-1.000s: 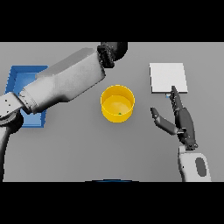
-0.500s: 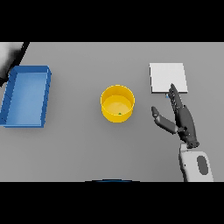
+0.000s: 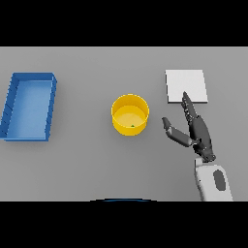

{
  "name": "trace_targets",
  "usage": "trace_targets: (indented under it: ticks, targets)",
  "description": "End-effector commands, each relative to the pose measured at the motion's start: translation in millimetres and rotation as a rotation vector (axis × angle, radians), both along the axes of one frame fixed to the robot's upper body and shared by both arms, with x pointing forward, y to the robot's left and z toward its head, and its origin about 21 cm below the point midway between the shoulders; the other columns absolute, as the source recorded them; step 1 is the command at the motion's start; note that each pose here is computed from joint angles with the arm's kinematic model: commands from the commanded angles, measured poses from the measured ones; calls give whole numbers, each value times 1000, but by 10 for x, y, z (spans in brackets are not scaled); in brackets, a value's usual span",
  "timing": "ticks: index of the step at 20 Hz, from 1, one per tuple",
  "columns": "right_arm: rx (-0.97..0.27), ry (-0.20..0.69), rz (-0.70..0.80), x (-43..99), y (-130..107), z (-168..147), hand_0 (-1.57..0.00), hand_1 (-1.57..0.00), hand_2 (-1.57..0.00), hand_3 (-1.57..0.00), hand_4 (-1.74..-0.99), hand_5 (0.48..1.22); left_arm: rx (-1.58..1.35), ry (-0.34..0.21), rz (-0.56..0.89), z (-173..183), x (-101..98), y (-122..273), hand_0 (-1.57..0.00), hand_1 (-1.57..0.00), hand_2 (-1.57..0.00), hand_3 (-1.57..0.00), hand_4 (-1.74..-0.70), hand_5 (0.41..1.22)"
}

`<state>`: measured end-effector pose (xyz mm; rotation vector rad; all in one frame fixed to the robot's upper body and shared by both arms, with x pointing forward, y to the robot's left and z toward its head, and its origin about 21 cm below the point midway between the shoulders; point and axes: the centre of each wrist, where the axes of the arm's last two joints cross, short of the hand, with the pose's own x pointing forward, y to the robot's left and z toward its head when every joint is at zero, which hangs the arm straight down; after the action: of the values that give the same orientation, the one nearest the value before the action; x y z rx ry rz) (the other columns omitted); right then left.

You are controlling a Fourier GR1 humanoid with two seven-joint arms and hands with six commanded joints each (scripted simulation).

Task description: Pick up the red beaker and tilt it to pour out 1 green nut into yellow bowl. Pick up the yellow bowl and place it on the metallic measuring scale.

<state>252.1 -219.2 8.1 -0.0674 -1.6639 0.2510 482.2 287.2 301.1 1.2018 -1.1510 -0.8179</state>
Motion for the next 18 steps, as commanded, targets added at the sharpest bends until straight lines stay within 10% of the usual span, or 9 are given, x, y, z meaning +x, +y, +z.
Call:
trace_targets:
  ticks: [1,10,18]
  targets:
    - [8,-7,5,-20,-12,8,1,1,1,1,-1276,654,-36,18,32,-162,-3,88,-1571,-1568,-1568,-1439,-1732,1221]
    - [-25,-16,15,-44,-50,-32,1,1,1,1,-1302,693,-390,114,302,-1288,-253,660,-1571,-1571,-1571,-1493,-1740,1221]
    - [-49,-4,15,-58,-28,-27,1,1,1,1,-1327,724,-433,76,334,-1625,-625,662,-1571,-1571,-1571,-1340,-1738,1221]
